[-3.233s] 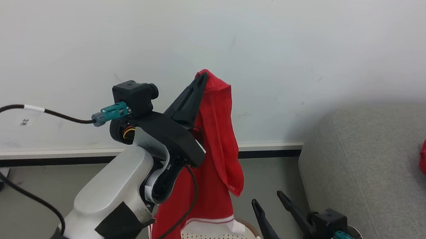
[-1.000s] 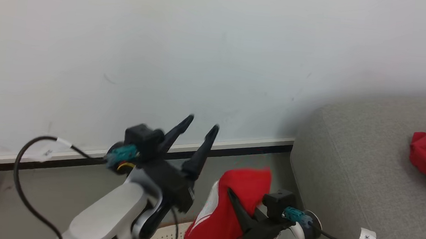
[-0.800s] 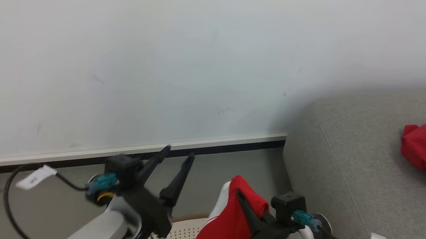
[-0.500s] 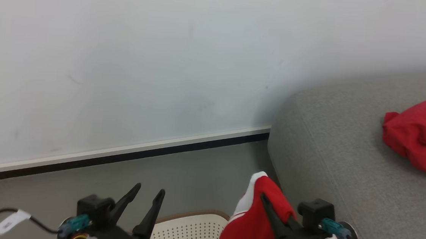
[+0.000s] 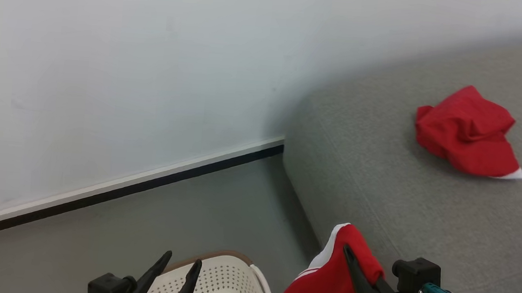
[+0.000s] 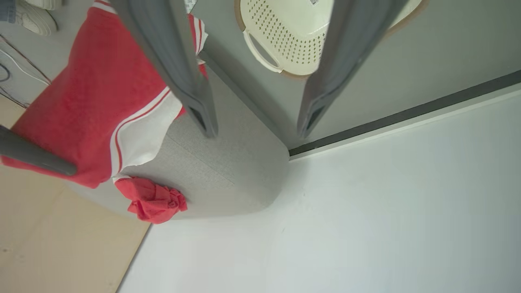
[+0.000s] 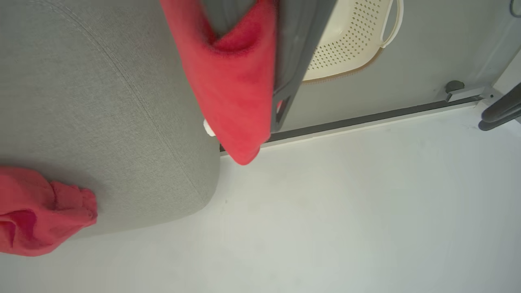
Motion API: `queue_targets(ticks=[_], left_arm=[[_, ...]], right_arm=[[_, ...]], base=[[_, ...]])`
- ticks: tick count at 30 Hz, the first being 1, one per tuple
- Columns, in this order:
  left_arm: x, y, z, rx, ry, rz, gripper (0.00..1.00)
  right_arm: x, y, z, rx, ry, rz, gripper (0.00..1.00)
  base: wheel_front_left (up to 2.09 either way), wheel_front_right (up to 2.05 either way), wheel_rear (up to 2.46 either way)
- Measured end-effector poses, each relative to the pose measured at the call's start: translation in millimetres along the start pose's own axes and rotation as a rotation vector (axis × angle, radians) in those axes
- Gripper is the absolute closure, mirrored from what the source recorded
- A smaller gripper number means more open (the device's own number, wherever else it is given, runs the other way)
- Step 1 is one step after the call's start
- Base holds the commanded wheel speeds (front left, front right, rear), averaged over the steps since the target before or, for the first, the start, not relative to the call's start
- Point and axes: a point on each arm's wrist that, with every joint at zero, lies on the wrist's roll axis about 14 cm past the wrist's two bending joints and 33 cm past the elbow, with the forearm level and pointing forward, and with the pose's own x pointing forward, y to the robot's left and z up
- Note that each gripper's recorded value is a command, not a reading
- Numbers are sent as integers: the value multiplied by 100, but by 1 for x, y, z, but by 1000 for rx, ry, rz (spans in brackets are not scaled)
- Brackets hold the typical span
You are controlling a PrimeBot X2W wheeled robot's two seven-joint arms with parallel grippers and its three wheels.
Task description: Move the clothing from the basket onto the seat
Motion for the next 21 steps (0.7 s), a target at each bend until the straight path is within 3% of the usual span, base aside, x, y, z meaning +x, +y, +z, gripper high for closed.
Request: queue_targets(ticks=[14,21], left_arm=[[44,-74,-26,-56,50,-271,0],[59,-84,-44,-89,91,-332,0]], right_arm=[[-37,-54,0,11,-13,-226,100],[-42,-71,-9,14,18,-293,100]], base=[[0,0,0],[0,0,0]])
